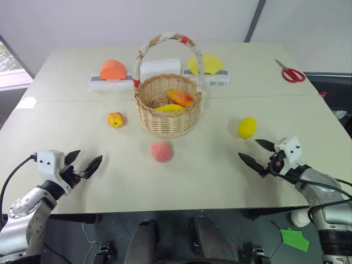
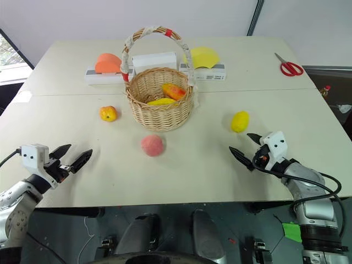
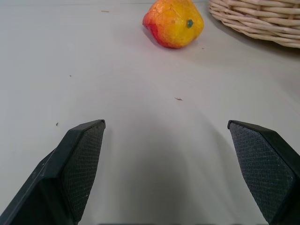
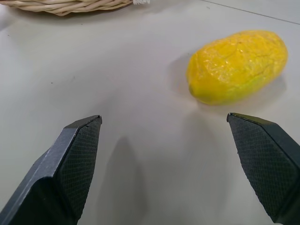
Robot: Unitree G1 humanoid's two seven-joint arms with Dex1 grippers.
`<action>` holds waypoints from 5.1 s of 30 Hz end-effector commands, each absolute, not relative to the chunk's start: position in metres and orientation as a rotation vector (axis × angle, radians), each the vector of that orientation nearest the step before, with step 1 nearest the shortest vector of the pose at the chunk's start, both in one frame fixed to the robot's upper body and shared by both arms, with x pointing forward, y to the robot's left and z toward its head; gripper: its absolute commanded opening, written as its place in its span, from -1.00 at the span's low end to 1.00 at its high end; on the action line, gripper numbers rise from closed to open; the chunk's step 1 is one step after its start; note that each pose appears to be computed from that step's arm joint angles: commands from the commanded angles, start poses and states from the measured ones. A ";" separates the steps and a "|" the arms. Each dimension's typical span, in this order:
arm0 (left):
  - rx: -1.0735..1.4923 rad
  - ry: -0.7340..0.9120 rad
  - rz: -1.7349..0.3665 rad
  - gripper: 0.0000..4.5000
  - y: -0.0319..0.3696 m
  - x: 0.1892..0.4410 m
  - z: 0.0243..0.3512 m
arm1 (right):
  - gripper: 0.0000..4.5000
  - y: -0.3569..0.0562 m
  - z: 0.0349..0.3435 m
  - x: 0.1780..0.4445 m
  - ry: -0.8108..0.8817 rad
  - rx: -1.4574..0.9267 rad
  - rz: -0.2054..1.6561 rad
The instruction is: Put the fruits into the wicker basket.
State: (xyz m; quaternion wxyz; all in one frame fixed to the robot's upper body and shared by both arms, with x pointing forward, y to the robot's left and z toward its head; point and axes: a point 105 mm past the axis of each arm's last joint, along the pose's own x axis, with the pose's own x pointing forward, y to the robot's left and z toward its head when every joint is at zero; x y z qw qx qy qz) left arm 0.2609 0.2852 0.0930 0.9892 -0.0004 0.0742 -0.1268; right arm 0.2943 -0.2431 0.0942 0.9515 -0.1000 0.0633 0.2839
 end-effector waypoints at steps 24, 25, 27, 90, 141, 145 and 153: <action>0.182 0.111 -0.202 1.00 0.269 0.313 0.135 | 0.98 -0.107 0.170 0.267 -0.071 -0.232 1.073; 0.195 0.125 -0.190 1.00 0.267 0.319 0.137 | 0.98 -0.100 0.175 0.268 -0.093 -0.242 1.085; 0.197 0.131 -0.175 1.00 0.259 0.332 0.143 | 0.98 -0.089 0.184 0.268 -0.131 -0.249 1.113; 0.230 -0.093 -0.750 0.64 0.092 0.379 0.246 | 1.00 -0.056 0.195 0.276 -0.213 -0.286 1.133; 0.215 -0.220 -0.731 -0.31 0.122 0.348 0.276 | 1.00 -0.104 0.171 0.291 -0.078 -0.360 1.042; 0.214 -0.182 -0.706 -0.31 0.104 0.371 0.269 | 1.00 -0.105 0.172 0.294 -0.082 -0.360 1.026; 0.213 -0.145 -0.743 0.97 0.091 0.384 0.254 | 1.00 -0.146 0.187 0.318 -0.074 -0.300 0.725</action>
